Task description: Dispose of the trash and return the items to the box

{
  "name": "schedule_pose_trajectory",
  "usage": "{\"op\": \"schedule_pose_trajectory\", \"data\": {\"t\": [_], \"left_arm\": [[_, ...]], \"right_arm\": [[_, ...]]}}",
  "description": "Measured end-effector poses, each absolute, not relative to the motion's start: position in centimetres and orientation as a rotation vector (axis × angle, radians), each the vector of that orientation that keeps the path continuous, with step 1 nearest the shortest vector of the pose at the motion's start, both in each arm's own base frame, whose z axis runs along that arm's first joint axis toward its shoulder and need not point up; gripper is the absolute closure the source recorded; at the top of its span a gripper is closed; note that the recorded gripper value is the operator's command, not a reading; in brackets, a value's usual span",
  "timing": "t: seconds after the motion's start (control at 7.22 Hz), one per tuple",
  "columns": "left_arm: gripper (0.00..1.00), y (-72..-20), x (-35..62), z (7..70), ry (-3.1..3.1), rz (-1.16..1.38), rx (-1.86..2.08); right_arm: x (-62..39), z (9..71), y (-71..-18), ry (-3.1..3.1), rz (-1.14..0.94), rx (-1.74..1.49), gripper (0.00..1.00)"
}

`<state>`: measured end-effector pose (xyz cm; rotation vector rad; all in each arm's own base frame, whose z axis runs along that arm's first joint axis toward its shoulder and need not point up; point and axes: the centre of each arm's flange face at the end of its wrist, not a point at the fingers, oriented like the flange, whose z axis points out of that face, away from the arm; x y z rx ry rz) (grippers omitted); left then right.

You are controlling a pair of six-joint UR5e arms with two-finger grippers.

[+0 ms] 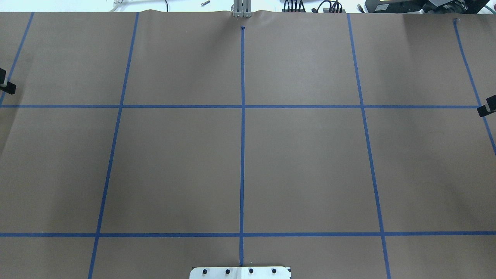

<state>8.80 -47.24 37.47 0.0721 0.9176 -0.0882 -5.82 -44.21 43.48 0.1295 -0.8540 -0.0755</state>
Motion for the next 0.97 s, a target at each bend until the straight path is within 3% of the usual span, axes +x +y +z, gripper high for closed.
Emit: {"op": "schedule_pose_trajectory", "data": {"t": [0.97], "left_arm": [[0.02,-46.9,8.7,37.3,0.94,-0.047,0.128]], "right_arm": [[-3.6,46.2,-43.0,-0.86,-0.007,0.081,0.0]]}}
